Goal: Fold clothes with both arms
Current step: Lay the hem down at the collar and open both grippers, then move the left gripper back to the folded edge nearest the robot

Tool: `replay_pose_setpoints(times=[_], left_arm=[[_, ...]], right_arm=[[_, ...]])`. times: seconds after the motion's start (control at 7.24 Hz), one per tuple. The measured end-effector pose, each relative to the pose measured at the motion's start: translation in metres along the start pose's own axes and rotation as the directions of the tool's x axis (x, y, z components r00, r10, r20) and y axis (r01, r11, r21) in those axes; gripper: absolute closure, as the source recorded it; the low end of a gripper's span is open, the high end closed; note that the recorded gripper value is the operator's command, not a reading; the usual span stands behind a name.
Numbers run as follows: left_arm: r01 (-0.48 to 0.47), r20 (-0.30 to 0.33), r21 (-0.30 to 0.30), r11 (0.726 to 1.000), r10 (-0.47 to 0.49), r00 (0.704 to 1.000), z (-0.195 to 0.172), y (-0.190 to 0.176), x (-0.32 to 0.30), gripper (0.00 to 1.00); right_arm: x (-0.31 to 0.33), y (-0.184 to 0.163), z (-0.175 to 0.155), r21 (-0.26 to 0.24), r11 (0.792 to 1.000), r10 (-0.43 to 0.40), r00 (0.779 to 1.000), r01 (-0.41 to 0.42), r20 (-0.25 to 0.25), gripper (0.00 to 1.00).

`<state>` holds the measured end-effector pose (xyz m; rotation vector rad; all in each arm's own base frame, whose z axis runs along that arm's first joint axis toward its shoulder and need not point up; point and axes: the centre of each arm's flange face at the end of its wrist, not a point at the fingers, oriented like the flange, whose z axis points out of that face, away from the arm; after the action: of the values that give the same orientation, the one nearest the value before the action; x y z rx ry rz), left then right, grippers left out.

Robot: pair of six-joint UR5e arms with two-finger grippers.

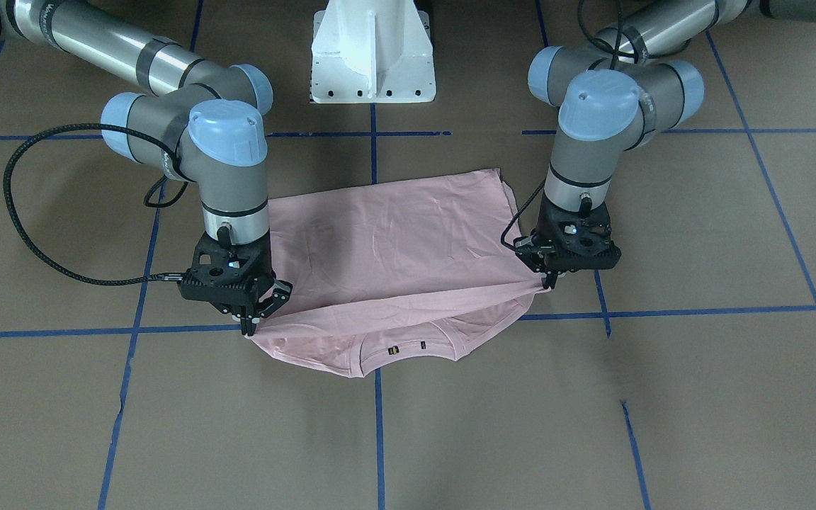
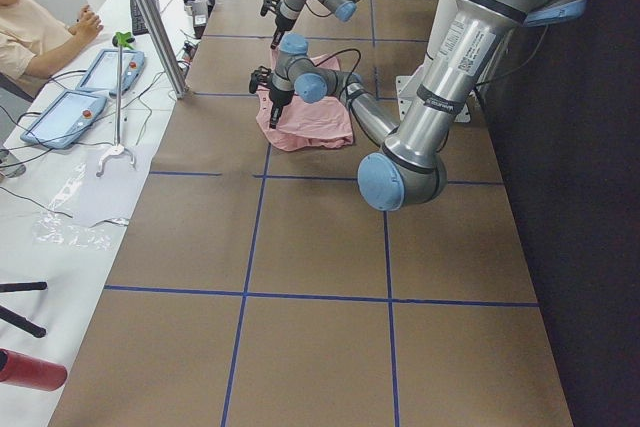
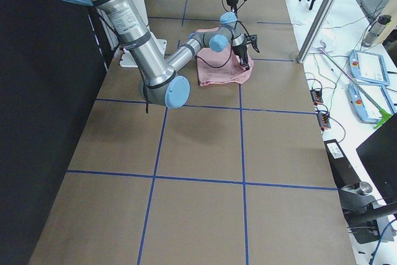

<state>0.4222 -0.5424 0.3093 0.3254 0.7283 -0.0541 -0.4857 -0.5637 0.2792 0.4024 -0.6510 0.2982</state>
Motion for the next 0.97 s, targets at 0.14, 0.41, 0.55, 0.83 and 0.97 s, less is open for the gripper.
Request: replay_pose_setpoints(times=[0.14, 0.41, 0.55, 0.83, 0.97], left_arm=[[0.000, 0.002, -0.003, 1.000, 0.000, 1.000, 0.011, -0.001, -0.001, 1.00], [-0.003, 0.007, -0.013, 1.000, 0.003, 1.000, 0.022, 0.003, 0.000, 0.31], [-0.006, 0.008, -0.018, 1.000, 0.006, 1.000, 0.025, 0.006, 0.001, 0.00], [-0.017, -0.023, 0.002, 1.000, 0.017, 1.000, 0.014, 0.009, 0.001, 0.00], [-0.024, -0.052, 0.019, 1.000, 0.025, 0.998, -0.005, 0.017, -0.003, 0.00]], right_arm=[[0.000, 0.002, 0.009, -0.007, 1.000, -0.003, 1.000, 0.003, -0.015, 1.00], [0.002, 0.006, 0.022, -0.018, 1.000, -0.008, 0.999, 0.007, -0.037, 0.01], [0.003, 0.011, 0.028, -0.026, 1.000, -0.013, 0.999, 0.012, -0.047, 0.00], [0.000, 0.019, 0.034, -0.030, 0.999, -0.044, 0.999, 0.044, -0.010, 0.00], [0.002, 0.014, 0.027, -0.047, 0.996, -0.080, 0.996, 0.082, 0.031, 0.00]])
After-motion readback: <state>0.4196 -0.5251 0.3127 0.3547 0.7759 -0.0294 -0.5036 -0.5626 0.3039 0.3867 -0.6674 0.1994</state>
